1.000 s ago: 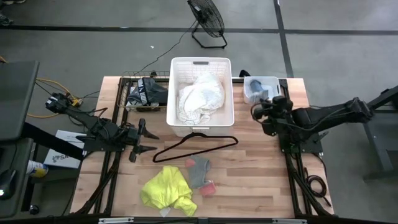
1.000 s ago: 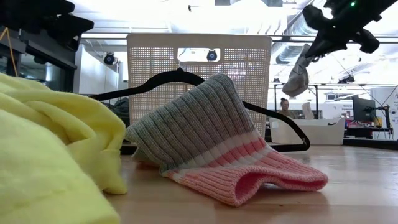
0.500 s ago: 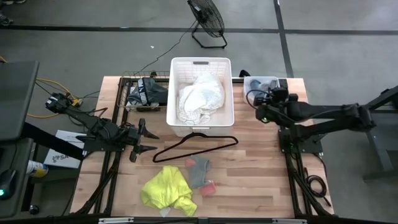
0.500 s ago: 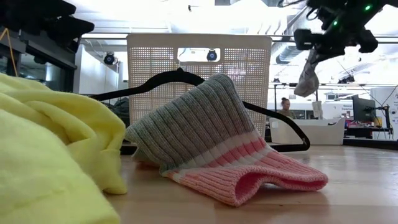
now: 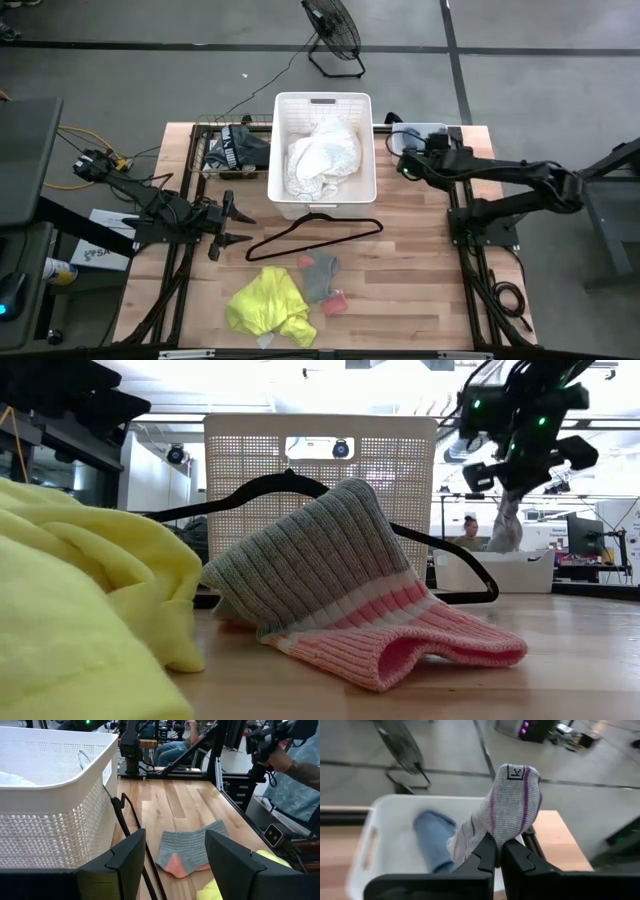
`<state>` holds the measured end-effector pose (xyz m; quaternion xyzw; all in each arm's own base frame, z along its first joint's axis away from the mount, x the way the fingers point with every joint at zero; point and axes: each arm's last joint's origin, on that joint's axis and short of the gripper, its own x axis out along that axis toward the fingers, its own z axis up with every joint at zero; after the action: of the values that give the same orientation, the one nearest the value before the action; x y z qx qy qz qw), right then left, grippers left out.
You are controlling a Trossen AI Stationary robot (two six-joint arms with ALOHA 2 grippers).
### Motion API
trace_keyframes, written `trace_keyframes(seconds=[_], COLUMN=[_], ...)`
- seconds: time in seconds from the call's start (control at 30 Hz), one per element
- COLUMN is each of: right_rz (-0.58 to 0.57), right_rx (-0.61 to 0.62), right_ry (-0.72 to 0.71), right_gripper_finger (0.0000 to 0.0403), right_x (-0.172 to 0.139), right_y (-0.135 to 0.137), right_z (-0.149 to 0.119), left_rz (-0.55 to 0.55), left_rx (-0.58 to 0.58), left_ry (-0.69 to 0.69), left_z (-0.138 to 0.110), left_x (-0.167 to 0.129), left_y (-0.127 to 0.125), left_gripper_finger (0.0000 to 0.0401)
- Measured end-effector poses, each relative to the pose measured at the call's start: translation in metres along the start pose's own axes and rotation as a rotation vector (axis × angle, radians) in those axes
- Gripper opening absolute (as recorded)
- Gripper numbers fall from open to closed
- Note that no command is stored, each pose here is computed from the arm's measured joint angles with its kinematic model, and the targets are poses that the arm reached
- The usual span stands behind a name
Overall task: Pick & Place Cloths
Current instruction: Put the striped gray sock into the small white bin, then put the gray pink sock into the small white bin
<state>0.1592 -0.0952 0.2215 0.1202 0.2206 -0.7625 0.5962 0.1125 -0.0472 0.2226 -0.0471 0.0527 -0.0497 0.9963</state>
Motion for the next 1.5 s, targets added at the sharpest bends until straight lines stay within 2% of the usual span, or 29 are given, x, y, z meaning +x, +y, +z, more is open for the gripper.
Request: trace_keyframes(seconds=[0.33, 0.63, 0.8, 1.13, 1.3, 1.5], right_rz=[-0.108, -0.135, -0.132, -0.108, -0.028, 0.155], right_rx=[-0.103, -0.094, -0.100, -0.092, -0.089, -0.094], right_ry=[0.108, 0.199, 0.224, 0.253, 0.234, 0.206], right_gripper_finger=[0.0005, 0.0012, 0.0054, 0.0175, 0.0214, 0.0221], right_x=[0.035, 0.056, 0.058, 0.057, 0.042, 0.014], right_y=[0.022, 0.027, 0.027, 0.027, 0.024, 0.014], right_z=[-0.015, -0.019, -0.019, -0.019, -0.011, 0.002], left_rz=[0.001, 0.001, 0.001, 0.001, 0.001, 0.001], left_rx=[0.003, 0.003, 0.002, -0.002, -0.005, -0.005], left_ry=[0.005, 0.006, 0.005, 0.005, 0.005, 0.005], left_z=[-0.001, -0.001, -0.001, -0.001, -0.001, -0.001], left_x=[0.000, 0.000, 0.000, 0.000, 0.000, 0.000], left_y=[0.000, 0.000, 0.000, 0.000, 0.000, 0.000], left_gripper_finger=[0.0200, 0.0200, 0.0200, 0.0200, 0.0200, 0.0200])
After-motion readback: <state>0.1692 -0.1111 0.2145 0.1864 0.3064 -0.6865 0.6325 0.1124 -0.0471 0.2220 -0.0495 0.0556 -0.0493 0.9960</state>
